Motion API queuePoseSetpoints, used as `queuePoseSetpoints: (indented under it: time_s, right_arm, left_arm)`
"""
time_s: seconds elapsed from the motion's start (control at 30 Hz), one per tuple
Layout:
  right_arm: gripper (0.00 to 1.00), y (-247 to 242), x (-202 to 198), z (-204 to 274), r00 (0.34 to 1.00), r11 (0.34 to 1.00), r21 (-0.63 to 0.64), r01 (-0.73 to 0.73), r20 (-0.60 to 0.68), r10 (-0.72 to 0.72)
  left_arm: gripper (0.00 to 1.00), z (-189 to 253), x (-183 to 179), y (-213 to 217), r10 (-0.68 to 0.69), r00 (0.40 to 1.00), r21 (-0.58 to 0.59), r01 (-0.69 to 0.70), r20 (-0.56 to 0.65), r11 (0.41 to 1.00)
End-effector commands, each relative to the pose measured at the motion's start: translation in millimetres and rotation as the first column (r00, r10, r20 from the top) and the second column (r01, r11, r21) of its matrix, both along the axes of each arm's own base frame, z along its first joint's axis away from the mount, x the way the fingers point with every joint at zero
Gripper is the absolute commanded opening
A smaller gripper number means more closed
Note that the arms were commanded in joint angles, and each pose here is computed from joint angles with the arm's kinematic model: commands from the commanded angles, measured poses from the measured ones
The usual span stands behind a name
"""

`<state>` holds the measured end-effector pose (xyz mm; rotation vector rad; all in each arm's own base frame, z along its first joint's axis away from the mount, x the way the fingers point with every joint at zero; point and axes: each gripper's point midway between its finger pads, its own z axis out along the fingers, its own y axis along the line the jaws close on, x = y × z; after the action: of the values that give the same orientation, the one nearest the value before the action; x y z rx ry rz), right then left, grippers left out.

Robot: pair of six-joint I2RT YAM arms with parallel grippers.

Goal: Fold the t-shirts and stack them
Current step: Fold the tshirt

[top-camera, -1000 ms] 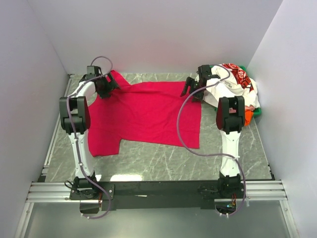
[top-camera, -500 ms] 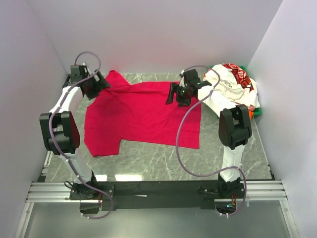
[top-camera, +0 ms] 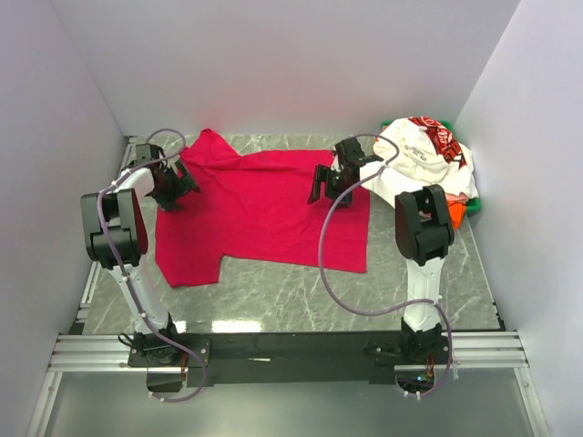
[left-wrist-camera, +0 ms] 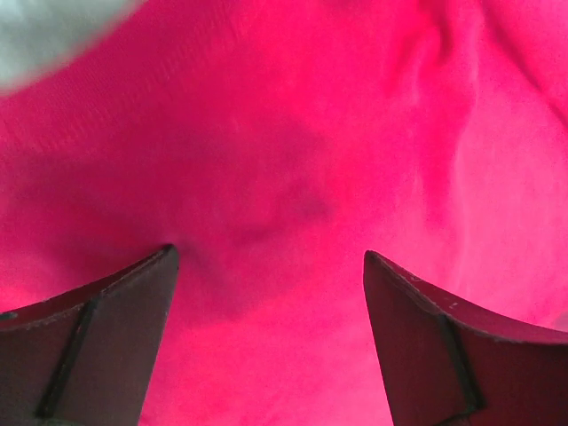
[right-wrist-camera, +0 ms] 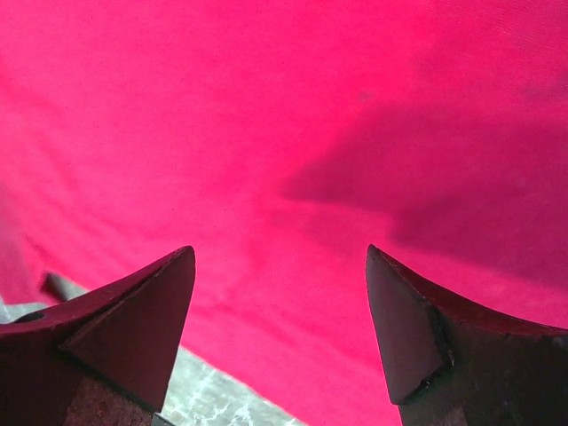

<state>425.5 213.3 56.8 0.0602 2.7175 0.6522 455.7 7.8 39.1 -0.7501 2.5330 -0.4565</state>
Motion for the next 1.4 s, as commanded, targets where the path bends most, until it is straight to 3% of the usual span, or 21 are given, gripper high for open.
queuePoseSetpoints:
  time_s: [0.0, 0.2, 0.5, 0.63, 0.8, 1.1, 1.3, 1.37]
  right_arm:
    - [0.84, -15, 12, -7, 0.998, 0.998, 0.000, 0.057, -0.039, -0.057]
    - [0.84, -35, 27, -18, 0.991, 0.994, -0.002, 0.112, -0.077, -0.112]
    - [0.84, -47, 71, -16, 0.983, 0.986, 0.011, 0.168, -0.073, -0.167]
    - [0.84, -48, 82, -14, 0.983, 0.984, 0.009, 0.176, -0.061, -0.175]
    - [0.84, -48, 87, -6, 0.982, 0.983, 0.021, 0.183, -0.039, -0.182]
    - [0.84, -55, 79, 1, 0.984, 0.984, -0.008, 0.177, 0.008, -0.177]
    - [0.84, -49, 64, 25, 0.990, 0.992, -0.037, 0.125, 0.069, -0.122]
    - [0.84, -40, 55, 29, 0.993, 0.994, -0.054, 0.091, 0.080, -0.086]
  left_arm:
    - [0.91, -10, 16, 5, -0.005, 1.000, 0.021, 0.005, 0.016, 1.000]
    - [0.90, -22, 35, -9, -0.033, 0.998, -0.049, 0.035, 0.048, 0.998]
    - [0.90, -31, 84, -29, -0.084, 0.995, -0.042, 0.087, 0.060, 0.995]
    - [0.90, -24, 100, -30, -0.080, 0.993, -0.053, 0.085, 0.089, 0.995]
    - [0.90, 22, 103, -37, -0.106, 0.980, -0.072, 0.119, 0.172, 0.990]
    - [0.92, 116, 42, -10, -0.066, 0.957, 0.003, 0.068, 0.283, 0.998]
    - [0.93, 107, -14, 19, -0.003, 0.973, 0.060, -0.012, 0.232, 0.998]
    - [0.91, 87, -34, 34, 0.069, 0.985, 0.085, -0.083, 0.160, 0.993]
